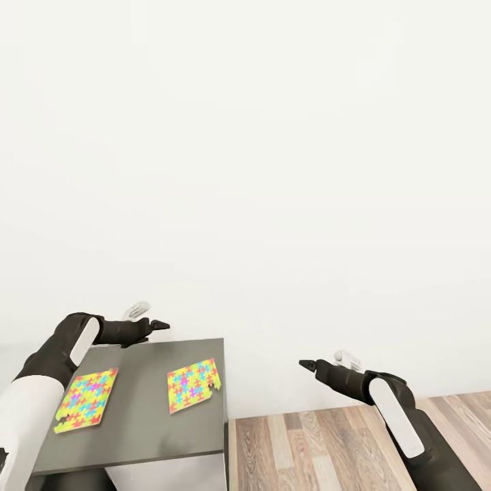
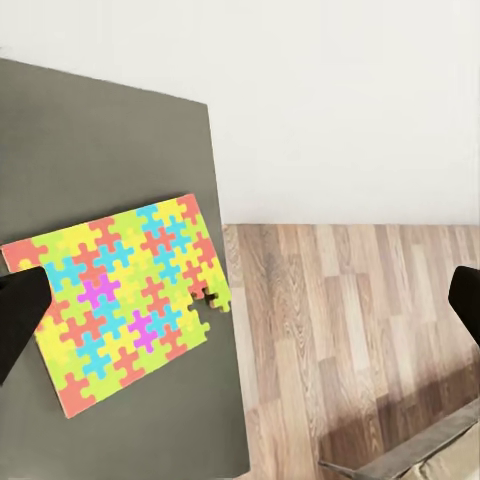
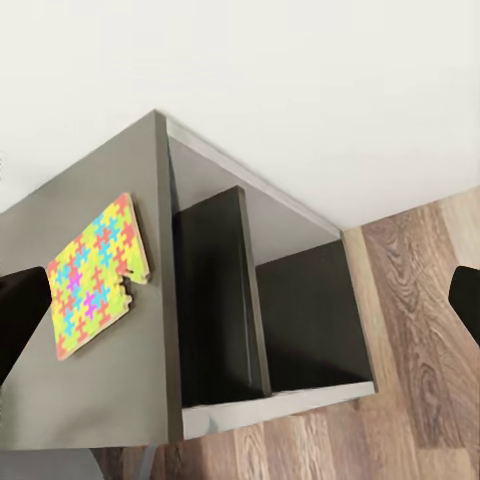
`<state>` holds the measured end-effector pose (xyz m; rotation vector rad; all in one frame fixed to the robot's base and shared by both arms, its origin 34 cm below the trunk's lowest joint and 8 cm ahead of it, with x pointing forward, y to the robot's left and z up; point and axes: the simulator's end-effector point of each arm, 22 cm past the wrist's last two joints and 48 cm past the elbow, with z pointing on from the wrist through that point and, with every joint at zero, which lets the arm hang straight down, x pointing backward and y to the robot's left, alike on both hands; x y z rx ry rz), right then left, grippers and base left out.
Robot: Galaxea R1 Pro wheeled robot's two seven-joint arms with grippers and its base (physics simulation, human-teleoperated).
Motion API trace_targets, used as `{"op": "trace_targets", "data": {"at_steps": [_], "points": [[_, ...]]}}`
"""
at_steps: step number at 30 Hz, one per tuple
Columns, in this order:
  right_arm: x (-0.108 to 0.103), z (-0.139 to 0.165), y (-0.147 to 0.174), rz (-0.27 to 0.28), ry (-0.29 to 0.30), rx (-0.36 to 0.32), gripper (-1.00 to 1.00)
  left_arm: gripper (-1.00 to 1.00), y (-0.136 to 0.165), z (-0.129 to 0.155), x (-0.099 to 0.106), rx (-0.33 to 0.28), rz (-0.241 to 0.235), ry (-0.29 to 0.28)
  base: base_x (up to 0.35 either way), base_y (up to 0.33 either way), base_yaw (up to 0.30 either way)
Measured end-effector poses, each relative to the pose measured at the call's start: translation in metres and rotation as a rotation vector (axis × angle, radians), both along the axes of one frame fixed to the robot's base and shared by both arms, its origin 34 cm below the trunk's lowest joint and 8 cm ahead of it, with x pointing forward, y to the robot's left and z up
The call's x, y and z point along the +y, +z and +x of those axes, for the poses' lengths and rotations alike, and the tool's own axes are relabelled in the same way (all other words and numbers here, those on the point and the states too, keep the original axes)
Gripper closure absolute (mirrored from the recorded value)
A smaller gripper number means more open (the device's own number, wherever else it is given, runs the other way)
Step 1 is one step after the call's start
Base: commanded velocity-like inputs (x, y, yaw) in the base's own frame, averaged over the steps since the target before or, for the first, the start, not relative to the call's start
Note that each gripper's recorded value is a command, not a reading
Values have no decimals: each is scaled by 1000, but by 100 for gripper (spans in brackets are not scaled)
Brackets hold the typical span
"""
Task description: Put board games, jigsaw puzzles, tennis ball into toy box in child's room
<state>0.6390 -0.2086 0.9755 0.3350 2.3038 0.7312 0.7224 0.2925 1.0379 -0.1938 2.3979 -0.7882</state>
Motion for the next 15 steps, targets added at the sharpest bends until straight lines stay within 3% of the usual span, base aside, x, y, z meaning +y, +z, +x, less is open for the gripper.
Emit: {"op": "trace_targets", "data": {"at_steps": [7, 13, 15], "points": [[1, 0, 0, 1, 2, 1, -100, -100, -3, -1, 1, 7, 18, -2, 68, 11, 0], [0, 0, 0, -1, 0, 1, -100, -100, -29, -10, 8, 61, 170, -42, 5, 1, 0], [0, 0, 0, -1, -1, 2, -100, -100, -35, -12, 8, 73, 201, -47, 1, 0, 0]]}}
